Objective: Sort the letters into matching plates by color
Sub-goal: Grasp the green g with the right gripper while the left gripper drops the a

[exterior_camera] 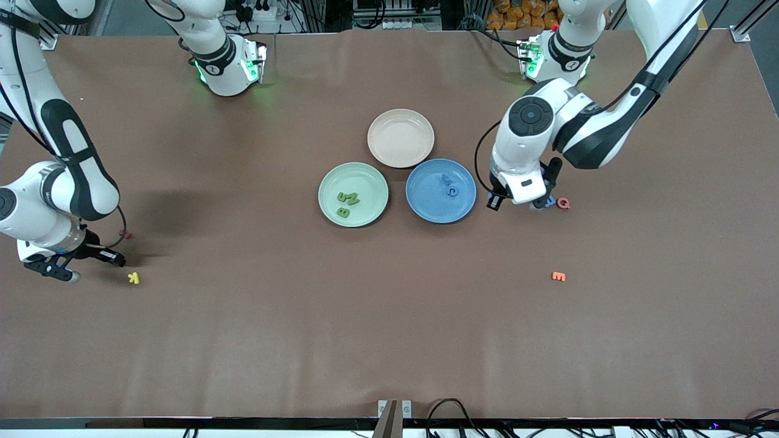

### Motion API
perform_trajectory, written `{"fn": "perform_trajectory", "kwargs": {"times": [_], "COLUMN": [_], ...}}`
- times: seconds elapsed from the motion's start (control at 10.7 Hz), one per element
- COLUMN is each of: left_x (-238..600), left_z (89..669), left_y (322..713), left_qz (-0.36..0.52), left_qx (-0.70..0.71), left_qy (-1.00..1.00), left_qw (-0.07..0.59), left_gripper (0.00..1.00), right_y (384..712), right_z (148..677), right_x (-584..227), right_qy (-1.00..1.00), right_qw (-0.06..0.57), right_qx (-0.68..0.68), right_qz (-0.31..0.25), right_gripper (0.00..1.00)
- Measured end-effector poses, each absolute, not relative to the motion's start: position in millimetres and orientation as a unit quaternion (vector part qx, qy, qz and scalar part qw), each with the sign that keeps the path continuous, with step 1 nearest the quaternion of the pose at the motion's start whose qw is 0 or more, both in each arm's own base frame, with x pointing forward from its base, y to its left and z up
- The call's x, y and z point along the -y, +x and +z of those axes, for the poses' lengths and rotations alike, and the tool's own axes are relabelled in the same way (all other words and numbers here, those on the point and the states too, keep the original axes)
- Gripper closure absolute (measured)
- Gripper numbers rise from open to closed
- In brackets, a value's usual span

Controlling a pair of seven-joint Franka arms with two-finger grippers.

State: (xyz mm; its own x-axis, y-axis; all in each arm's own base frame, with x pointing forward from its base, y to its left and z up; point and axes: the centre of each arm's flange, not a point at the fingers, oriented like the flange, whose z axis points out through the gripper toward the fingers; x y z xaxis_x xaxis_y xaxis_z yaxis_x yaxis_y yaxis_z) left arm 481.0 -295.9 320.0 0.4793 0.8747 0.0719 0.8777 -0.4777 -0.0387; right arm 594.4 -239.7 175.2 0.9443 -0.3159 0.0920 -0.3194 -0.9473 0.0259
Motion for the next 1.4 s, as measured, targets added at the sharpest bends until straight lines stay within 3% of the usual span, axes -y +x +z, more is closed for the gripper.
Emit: {"fn": "perform_trajectory", "kwargs": {"times": [1.12, 1.31, 1.4], "left_x": [412, 420, 422], "left_z": [296, 290, 289], "left_y": [428, 420, 417], "left_qz": [0.004, 0.010, 0.011], "left_qx": [0.424, 0.417, 0.415], "left_qy": [-0.905, -0.908, -0.909], "left_qw": [0.030, 0.033, 0.034], "left_gripper": [0.73, 0.70, 0.62], "right_y": [597, 600, 602], "right_z": [200, 208, 212], "right_x": [230, 221, 213], "right_qy": [0.988, 0.990, 0.991], "right_qw": [0.014, 0.011, 0.009], "right_qx": [0.148, 0.141, 0.135], "right_qz": [0.030, 0.025, 0.019], "right_gripper": [0.61, 0.61, 0.61]}}
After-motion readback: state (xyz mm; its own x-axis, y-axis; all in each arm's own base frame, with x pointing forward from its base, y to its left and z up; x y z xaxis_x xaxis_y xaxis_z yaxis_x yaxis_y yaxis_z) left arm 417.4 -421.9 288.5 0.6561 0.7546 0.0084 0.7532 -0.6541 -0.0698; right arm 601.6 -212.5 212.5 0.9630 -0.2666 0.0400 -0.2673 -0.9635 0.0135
